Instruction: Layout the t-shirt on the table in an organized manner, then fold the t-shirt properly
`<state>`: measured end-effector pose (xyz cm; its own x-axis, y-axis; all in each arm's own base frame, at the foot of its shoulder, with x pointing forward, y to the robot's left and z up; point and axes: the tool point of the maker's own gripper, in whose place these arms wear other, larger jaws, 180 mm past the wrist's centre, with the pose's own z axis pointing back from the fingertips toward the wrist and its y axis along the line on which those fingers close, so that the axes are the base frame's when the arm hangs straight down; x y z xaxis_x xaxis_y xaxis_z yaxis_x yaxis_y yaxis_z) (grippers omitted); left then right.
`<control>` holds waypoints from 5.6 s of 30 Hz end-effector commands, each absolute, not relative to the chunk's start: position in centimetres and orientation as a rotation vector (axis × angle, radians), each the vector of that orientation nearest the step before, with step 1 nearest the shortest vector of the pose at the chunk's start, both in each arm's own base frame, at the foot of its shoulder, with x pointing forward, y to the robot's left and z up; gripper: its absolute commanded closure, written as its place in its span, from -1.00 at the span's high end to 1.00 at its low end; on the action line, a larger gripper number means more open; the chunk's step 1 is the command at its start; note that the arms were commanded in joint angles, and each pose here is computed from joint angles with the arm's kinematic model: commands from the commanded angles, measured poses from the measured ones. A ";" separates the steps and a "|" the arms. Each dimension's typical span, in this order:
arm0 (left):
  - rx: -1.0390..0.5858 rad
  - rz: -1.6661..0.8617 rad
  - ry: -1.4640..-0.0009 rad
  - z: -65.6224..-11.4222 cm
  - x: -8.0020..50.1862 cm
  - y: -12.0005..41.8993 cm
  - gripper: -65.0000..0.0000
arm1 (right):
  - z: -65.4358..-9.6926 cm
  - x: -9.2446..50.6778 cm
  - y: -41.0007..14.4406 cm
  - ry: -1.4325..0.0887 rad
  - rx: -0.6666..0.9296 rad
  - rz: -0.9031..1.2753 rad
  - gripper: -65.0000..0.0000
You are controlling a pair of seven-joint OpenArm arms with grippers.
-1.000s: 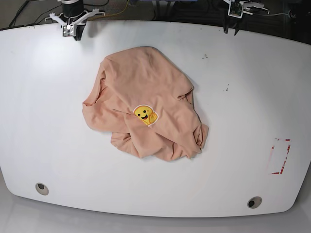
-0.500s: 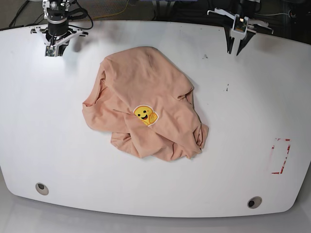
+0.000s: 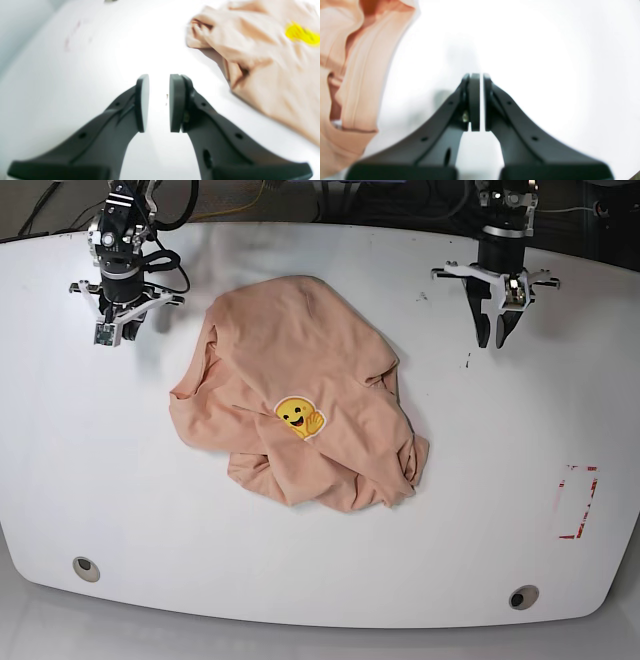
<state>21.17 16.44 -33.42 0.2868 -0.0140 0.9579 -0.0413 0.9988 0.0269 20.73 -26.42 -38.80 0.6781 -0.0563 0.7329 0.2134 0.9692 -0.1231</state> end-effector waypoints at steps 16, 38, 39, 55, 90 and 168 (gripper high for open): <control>0.123 -0.085 -1.143 -33.7 22.6 15.2 -0.64 | -38.3 23.0 -21.6 -0.855 -0.185 0.002 -0.30; 0.046 -0.108 -1.044 -36.4 20.9 9.5 -0.72 | -37.4 23.5 -22.0 -0.856 -0.181 -0.010 -0.08; 0.031 -0.094 -1.045 -36.5 20.8 9.1 -0.72 | -37.1 23.4 -22.4 -0.864 -0.181 -0.029 -0.09; 0.028 0.022 -1.183 -33.4 24.7 11.2 -0.75 | -36.0 22.2 -22.0 -0.878 -0.167 -0.006 -0.48; 0.062 0.016 -1.275 -32.0 38.2 18.4 -0.73 | -36.3 24.1 -12.1 -0.920 0.101 0.016 -0.87; -0.076 0.079 -1.167 -35.8 31.3 13.5 -0.31 | -37.0 26.1 -10.3 -0.892 0.132 0.129 -0.86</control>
